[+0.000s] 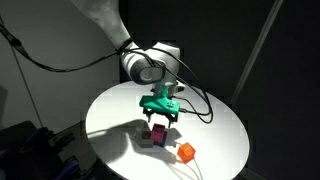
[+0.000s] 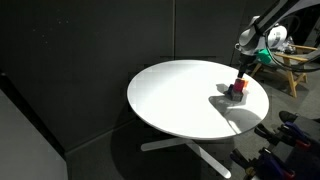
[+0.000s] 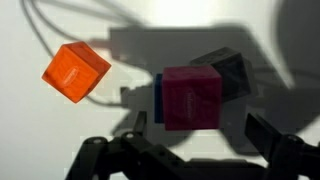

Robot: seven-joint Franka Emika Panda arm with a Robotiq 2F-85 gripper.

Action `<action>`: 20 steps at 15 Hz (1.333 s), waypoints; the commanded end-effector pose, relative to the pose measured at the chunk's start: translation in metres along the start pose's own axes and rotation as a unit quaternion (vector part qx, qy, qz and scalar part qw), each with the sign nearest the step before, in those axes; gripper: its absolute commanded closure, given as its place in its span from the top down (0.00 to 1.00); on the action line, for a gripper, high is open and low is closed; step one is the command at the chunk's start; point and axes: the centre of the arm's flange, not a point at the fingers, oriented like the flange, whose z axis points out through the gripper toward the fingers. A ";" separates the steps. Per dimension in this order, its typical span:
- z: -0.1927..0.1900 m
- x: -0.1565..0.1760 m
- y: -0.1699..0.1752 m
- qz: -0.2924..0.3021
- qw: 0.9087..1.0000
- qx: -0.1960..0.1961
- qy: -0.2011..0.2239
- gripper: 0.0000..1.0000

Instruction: Take the pink block off of the blue block

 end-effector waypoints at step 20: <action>0.033 0.002 0.015 0.002 1.000 0.003 -0.012 0.33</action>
